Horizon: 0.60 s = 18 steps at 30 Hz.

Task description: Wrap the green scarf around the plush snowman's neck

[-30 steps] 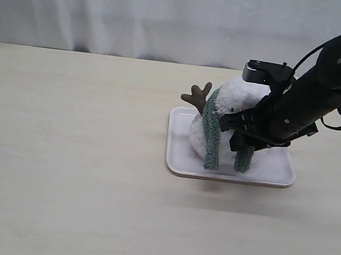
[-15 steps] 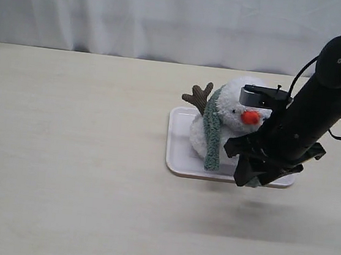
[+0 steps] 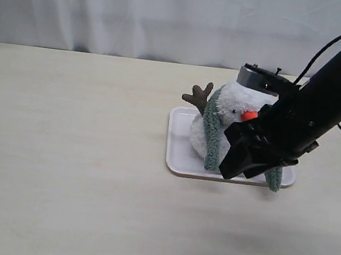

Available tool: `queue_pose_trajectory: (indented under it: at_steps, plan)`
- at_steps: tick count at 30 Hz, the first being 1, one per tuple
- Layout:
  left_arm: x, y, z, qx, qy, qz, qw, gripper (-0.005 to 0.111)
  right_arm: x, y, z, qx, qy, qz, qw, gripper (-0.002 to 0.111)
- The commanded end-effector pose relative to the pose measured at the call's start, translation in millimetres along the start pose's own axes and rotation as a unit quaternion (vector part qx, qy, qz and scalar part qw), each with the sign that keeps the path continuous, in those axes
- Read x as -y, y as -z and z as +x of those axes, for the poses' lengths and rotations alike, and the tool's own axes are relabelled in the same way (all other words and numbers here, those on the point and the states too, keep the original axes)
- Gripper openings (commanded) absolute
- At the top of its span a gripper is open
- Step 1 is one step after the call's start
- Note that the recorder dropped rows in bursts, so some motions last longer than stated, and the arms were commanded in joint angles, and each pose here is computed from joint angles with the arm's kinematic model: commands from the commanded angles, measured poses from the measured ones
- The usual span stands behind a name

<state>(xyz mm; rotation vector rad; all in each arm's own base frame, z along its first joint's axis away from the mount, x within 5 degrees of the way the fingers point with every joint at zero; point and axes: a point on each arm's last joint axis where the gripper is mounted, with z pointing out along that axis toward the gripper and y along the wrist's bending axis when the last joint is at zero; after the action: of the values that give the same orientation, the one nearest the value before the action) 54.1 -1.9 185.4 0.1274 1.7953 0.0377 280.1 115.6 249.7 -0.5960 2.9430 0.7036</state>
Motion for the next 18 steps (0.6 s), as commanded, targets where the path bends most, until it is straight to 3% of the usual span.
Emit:
queue_pose_trajectory:
  at_steps: [1, 10, 18]
  plan:
    - [0.5, -0.1, 0.1, 0.004, 0.001, 0.003, 1.0, 0.0, -16.9, 25.6, 9.0, 0.047, 0.036, -0.013, 0.998, 0.046]
    - [0.5, -0.1, 0.1, 0.004, 0.001, 0.003, 1.0, 0.0, -42.3, 77.1, 34.8, 0.189, 0.095, 0.021, 0.977, 0.039]
    - [0.5, -0.1, 0.1, 0.004, 0.001, 0.003, 1.0, 0.0, -59.3, 114.1, 72.9, 0.335, 0.133, 0.061, 0.931, 0.039]
